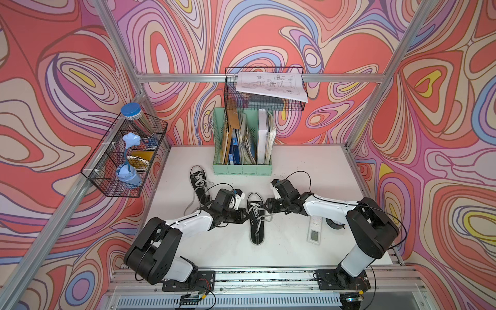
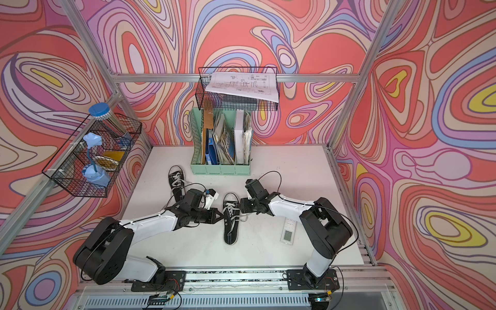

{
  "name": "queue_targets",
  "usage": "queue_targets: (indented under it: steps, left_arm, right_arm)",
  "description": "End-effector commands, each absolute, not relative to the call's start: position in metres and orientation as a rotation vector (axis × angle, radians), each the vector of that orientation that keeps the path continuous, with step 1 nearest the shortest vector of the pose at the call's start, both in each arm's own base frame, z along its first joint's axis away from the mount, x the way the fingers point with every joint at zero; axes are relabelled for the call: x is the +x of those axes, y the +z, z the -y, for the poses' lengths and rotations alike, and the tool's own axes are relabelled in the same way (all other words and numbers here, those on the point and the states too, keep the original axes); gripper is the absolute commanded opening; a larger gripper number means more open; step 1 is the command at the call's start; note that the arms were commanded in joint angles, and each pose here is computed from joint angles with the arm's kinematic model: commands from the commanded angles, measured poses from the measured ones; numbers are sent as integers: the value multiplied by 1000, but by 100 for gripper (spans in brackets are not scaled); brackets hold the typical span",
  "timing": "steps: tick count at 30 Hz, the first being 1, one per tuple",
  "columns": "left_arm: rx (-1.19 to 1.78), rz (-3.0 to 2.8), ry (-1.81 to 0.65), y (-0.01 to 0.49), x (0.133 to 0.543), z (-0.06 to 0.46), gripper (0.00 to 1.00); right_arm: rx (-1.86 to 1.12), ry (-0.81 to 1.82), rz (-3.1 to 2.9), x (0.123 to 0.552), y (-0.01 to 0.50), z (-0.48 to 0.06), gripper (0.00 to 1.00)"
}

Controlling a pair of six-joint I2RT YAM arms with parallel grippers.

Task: Tie the shoes
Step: Cross the shoelace with the shoelace.

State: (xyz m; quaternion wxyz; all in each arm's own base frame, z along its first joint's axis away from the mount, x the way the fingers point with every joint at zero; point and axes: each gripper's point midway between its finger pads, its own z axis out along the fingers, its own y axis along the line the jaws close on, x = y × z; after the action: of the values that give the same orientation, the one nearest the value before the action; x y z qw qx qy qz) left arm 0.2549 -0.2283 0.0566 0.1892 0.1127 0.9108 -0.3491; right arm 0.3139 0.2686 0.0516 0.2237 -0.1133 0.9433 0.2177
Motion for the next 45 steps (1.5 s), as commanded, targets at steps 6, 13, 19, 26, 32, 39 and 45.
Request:
queue_targets:
  steps: [6, 13, 19, 26, 32, 39, 45]
  left_arm:
    - [360, -2585, -835, 52, 262, 218, 27]
    - [394, -2570, -809, 53, 271, 220, 51]
    - [437, -2532, -821, 59, 282, 229, 58]
    - [440, -2538, -815, 54, 290, 232, 38]
    - [438, -2533, -799, 57, 287, 228, 19]
    - [404, -2511, -730, 69, 280, 213, 5]
    - [373, -2455, -746, 93, 273, 208, 0]
  right_arm:
    - [-341, 609, -2598, 314, 53, -270, 53]
    - [-343, 611, -2598, 313, 53, -270, 53]
    - [-343, 615, -2596, 313, 53, -270, 53]
    - [-344, 599, -2597, 310, 55, -266, 53]
    - [-335, 526, -2592, 311, 57, -255, 54]
    - [-271, 294, -2579, 317, 61, -220, 61]
    - [-177, 109, -2594, 330, 50, -197, 62]
